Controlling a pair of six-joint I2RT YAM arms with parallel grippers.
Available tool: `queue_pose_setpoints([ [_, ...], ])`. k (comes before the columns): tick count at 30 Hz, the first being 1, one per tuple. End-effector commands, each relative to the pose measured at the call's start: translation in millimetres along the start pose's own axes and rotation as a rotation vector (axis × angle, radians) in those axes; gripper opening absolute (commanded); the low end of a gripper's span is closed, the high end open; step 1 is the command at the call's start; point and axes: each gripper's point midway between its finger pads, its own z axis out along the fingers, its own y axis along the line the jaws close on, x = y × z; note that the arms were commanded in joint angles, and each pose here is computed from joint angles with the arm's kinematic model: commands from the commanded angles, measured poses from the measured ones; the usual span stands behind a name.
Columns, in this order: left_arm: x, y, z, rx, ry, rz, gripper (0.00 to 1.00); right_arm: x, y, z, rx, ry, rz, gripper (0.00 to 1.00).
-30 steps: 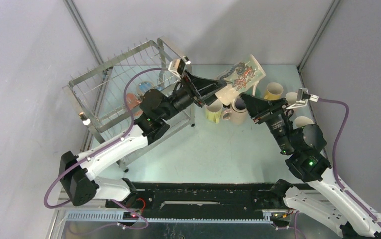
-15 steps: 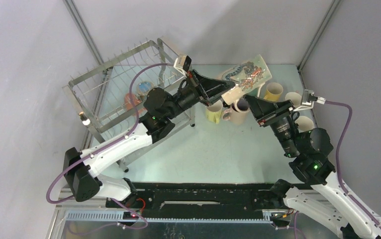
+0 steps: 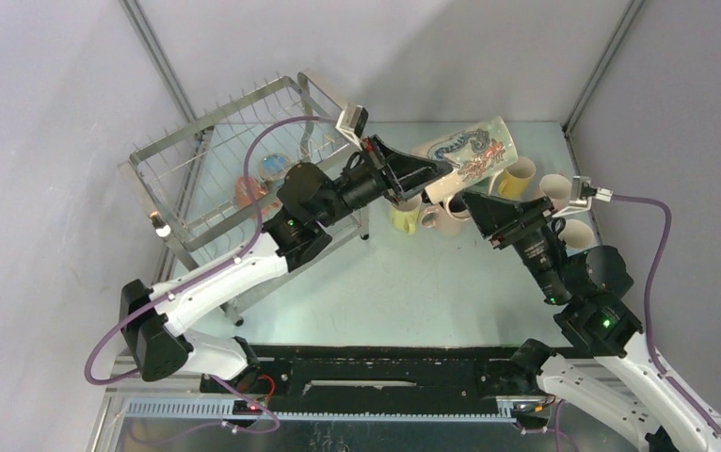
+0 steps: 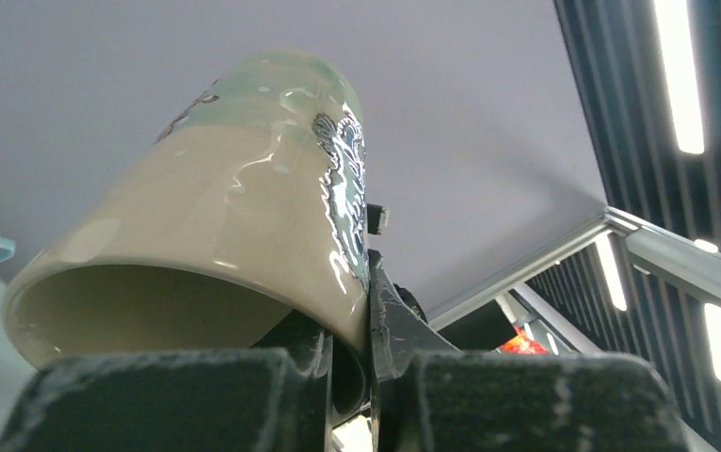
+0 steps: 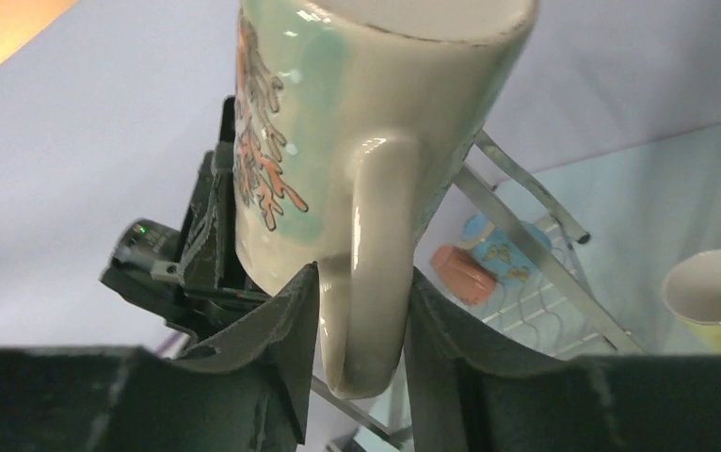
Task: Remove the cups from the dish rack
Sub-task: Place the cup at the center of the board.
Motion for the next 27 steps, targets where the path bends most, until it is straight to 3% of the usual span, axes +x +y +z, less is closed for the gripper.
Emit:
queue_pose_setpoints([
  [1,-40,-62,-3,0.085,-0.151,0.183,0.0,-23,28,-14,-0.09,-0.037,-0.054,0.5],
  [5,-44,-63,-3,0.066,-0.169,0.223,0.0,-19,21,-21,-0.062,-0.011,-0.069,0.76],
  [9,-48,-62,0,0.037,-0.177,0.262,0.0,-16,7,-31,-0.003,0.008,-0.083,0.85],
  [11,-50,-59,0,0.007,-0.172,0.303,0.0,-15,-8,-38,0.068,0.014,-0.101,0.98],
  [18,-53,-35,-9,-0.17,-0.138,0.442,0.0,-48,-65,-75,0.409,-0.076,-0.2,1.0],
  [27,-40,9,-27,-0.388,0.007,0.589,0.0,-46,-92,-49,0.605,0.036,-0.413,1.0],
])
